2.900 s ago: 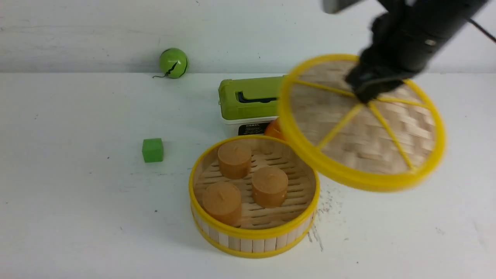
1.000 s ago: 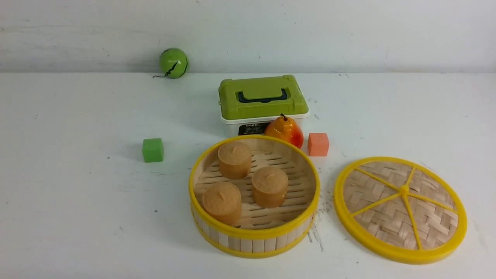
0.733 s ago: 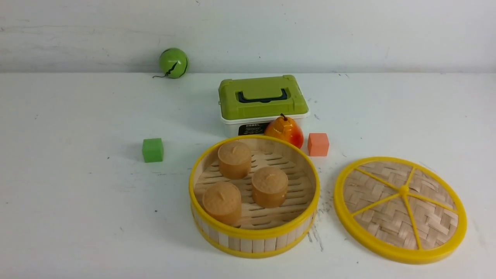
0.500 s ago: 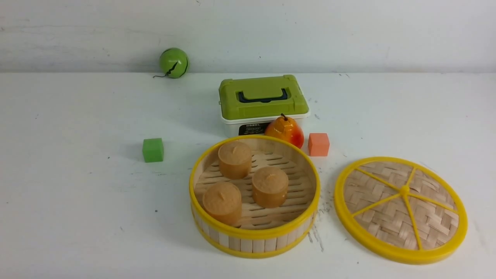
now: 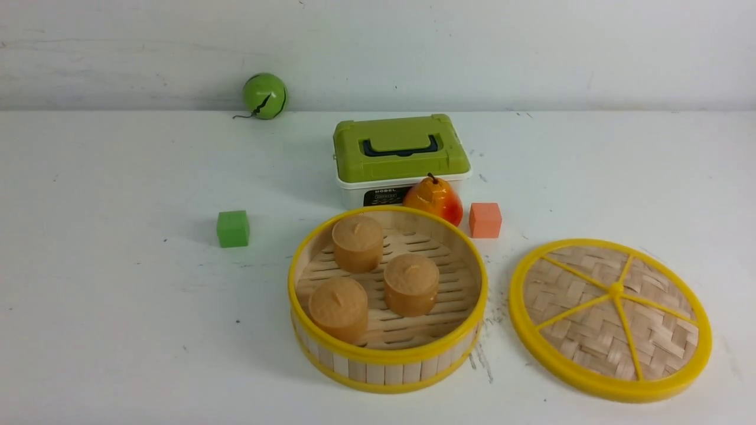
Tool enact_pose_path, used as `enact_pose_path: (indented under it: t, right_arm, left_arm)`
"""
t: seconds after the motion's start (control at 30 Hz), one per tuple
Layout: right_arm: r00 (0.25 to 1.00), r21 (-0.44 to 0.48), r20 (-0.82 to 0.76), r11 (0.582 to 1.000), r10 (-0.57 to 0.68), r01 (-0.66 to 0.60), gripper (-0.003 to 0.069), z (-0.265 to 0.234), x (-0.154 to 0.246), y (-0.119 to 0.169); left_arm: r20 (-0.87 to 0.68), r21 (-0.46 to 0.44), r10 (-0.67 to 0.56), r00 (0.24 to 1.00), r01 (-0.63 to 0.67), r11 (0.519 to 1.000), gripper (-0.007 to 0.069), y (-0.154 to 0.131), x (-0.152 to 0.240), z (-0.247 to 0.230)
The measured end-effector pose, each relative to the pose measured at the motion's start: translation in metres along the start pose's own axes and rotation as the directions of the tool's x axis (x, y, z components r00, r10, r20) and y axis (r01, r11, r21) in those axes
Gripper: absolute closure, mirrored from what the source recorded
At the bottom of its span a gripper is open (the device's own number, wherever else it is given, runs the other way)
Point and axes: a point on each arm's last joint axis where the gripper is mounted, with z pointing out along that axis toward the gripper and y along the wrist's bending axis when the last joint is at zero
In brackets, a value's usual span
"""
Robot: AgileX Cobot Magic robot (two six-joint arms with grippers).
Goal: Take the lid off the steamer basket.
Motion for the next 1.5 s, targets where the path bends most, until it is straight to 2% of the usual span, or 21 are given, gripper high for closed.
enact_pose_path:
  t: [0.1, 0.13, 0.37, 0.6, 0.87, 1.5]
  right_arm:
    - [0.999, 0.06, -0.051, 0.998, 0.014, -0.011, 0.0675, -0.009, 0.025, -0.007]
    - [0.995, 0.111, -0.091, 0.993, 0.044, -0.034, 0.0675, -0.015, 0.037, -0.01]
    - [0.976, 0.227, -0.19, 0.972, 0.104, -0.059, 0.0675, -0.027, 0.052, -0.017]
    - [0.97, 0.227, -0.21, 0.971, 0.123, -0.074, 0.0675, -0.028, 0.053, -0.016]
    - [0.97, 0.136, -0.234, 0.99, 0.068, -0.036, 0.0675, -0.028, 0.053, -0.01]
    - [0.97, 0.132, -0.235, 0.991, 0.065, -0.035, 0.0669, -0.028, 0.053, -0.01]
  left_arm:
    - [0.0, 0.0, 0.0, 1.0, 0.0, 1.0, 0.0386, 0.0, 0.0, 0.0]
    - [0.0, 0.0, 0.0, 1.0, 0.0, 1.0, 0.0386, 0.0, 0.0, 0.0]
    - [0.0, 0.0, 0.0, 1.0, 0.0, 1.0, 0.0386, 0.0, 0.0, 0.0]
    - [0.0, 0.0, 0.0, 1.0, 0.0, 1.0, 0.0386, 0.0, 0.0, 0.0]
    - [0.0, 0.0, 0.0, 1.0, 0.0, 1.0, 0.0386, 0.0, 0.0, 0.0]
    - [0.0, 0.0, 0.0, 1.0, 0.0, 1.0, 0.0386, 0.0, 0.0, 0.0]
